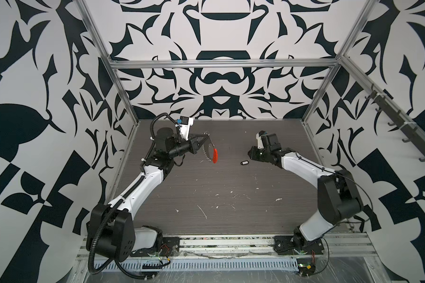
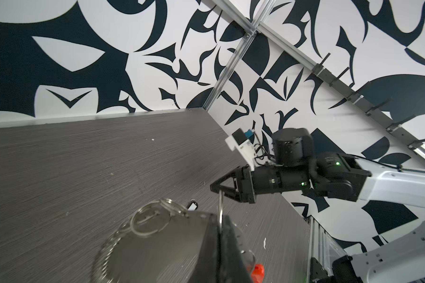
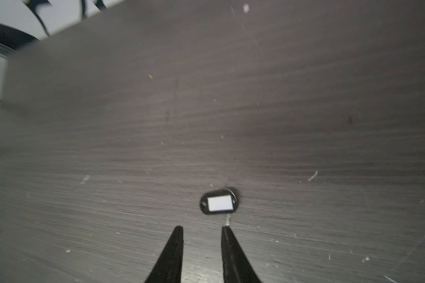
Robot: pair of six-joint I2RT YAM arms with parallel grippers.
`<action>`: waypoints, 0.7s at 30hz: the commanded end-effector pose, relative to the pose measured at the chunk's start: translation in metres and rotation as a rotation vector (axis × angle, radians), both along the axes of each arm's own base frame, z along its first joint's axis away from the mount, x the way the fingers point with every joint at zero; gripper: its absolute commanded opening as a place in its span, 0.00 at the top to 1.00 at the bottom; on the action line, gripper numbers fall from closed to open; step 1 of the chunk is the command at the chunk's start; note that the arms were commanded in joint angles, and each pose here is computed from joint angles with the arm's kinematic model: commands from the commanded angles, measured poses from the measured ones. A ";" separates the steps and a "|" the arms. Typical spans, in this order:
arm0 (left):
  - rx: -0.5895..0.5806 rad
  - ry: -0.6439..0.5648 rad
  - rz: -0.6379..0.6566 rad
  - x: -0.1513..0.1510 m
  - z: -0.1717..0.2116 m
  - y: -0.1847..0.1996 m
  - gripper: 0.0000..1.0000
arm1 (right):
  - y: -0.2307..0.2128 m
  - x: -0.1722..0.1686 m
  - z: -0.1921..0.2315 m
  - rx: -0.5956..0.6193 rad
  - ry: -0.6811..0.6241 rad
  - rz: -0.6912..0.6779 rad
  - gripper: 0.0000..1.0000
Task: Put the keys on the keyring
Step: 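Release the disc with the right gripper and move it over the black key tag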
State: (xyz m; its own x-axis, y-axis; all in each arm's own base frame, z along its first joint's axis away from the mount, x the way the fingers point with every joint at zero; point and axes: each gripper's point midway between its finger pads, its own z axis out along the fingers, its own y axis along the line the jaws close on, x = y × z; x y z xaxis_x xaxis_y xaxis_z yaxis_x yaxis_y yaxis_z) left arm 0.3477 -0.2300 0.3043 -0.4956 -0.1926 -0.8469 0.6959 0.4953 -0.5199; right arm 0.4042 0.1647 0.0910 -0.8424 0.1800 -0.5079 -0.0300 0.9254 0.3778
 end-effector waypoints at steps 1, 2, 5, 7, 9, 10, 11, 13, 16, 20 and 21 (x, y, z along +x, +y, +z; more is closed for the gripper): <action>-0.014 -0.043 0.027 -0.010 0.011 0.006 1.00 | 0.005 0.012 -0.004 -0.033 0.009 0.050 0.70; -0.022 -0.038 0.021 -0.012 0.010 0.006 1.00 | 0.007 0.016 -0.009 -0.044 0.021 0.073 0.70; -0.028 -0.024 0.011 -0.016 0.003 0.006 1.00 | 0.012 0.025 -0.022 -0.079 0.056 0.116 0.72; -0.029 -0.012 0.011 -0.017 -0.001 0.006 1.00 | 0.013 0.029 -0.027 -0.096 0.071 0.134 0.73; -0.031 -0.008 0.005 -0.017 -0.002 0.005 1.00 | 0.013 0.029 -0.029 -0.105 0.073 0.143 0.73; -0.033 -0.008 0.002 -0.017 -0.002 0.004 1.00 | 0.012 0.028 -0.029 -0.111 0.072 0.147 0.73; -0.036 -0.007 0.003 -0.016 -0.001 0.004 1.00 | 0.010 0.027 -0.029 -0.118 0.071 0.145 0.72; -0.046 -0.009 -0.001 -0.013 0.001 0.003 1.00 | 0.009 0.024 -0.028 -0.123 0.067 0.151 0.72; -0.064 -0.007 -0.017 -0.011 0.004 0.000 1.00 | 0.005 0.023 -0.028 -0.148 0.060 0.159 0.70; -0.066 0.028 -0.042 -0.007 -0.001 -0.006 1.00 | 0.007 0.022 -0.033 -0.142 0.066 0.187 0.64; -0.065 0.032 -0.043 -0.007 -0.001 -0.006 1.00 | 0.010 0.022 -0.035 -0.131 0.073 0.196 0.63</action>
State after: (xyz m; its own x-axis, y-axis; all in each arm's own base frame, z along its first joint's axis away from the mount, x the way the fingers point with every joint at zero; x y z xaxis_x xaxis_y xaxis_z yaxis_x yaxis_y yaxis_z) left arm 0.3406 -0.2297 0.2828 -0.5583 -0.2155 -0.8011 0.6580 0.4731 -0.5858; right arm 0.4247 0.1725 0.0435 -0.9017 -0.0283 -0.4315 -0.1533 0.9539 0.2579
